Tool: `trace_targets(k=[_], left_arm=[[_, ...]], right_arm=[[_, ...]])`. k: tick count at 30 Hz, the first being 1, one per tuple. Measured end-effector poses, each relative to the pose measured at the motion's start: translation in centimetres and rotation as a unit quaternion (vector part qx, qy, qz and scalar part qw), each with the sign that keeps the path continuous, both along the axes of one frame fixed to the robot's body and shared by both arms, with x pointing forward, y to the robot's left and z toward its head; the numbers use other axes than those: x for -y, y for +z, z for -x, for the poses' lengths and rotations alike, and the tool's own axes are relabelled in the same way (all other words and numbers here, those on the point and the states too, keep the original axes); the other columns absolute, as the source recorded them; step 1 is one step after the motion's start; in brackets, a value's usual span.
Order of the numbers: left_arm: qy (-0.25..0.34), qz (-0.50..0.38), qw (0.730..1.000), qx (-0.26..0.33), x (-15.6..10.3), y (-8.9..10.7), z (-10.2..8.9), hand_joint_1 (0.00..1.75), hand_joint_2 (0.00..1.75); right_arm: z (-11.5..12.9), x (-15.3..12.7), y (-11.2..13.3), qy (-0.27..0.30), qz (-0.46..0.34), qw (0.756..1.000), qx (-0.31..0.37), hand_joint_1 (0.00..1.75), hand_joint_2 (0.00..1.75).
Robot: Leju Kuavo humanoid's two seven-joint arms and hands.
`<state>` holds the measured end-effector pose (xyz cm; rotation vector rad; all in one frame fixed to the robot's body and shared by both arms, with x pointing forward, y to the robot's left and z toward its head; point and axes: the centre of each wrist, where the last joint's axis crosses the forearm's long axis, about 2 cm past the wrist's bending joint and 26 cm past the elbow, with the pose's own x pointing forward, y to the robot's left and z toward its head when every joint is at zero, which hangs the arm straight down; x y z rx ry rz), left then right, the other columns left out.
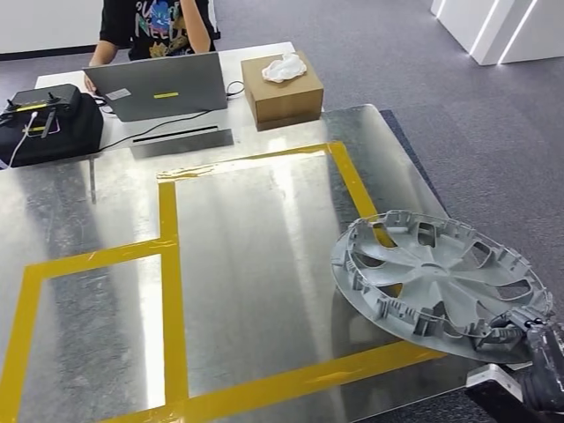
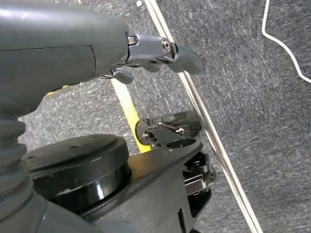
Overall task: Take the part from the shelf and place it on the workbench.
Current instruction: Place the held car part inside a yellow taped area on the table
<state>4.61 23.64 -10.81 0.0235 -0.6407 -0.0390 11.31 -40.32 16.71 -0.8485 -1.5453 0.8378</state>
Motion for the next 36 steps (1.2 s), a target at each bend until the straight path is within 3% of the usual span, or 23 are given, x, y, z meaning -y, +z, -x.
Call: trace_targets(k=[4,8,16,23,28,36], left_arm=[[0.005,-0.003,1.0,0.001,-0.2,0.0,0.0,0.0,1.75],[0.009,-0.009,1.0,0.009,-0.5,-0.1,0.1,0.0,1.75],[0.023,-0.028,0.999,0.014,-1.8,-0.2,0.2,0.0,1.75],[0.024,-0.033,0.999,0.021,-2.1,-0.2,0.3,0.0,1.75],[0.006,-0.045,0.998,0.043,-2.4,-0.2,0.2,0.0,1.75],[-0.014,-0.03,0.998,0.061,-2.2,-0.1,-0.4,0.0,1.75]], right_arm=[[0.0,1.6,-1.7,-0.065,0.085,0.991,-0.081,1.75,1.75],[-1.0,2.0,-3.9,-0.065,0.097,0.986,-0.117,1.75,1.75],[-2.5,-0.2,-8.1,0.036,0.085,0.988,-0.125,1.75,1.75],[-2.6,-0.6,-9.0,0.071,0.092,0.985,-0.13,1.75,1.75],[-3.1,-2.5,-10.0,0.14,0.086,0.982,-0.092,1.75,1.75],[-7.1,-4.8,-10.4,0.231,0.139,0.961,-0.068,1.75,1.75]])
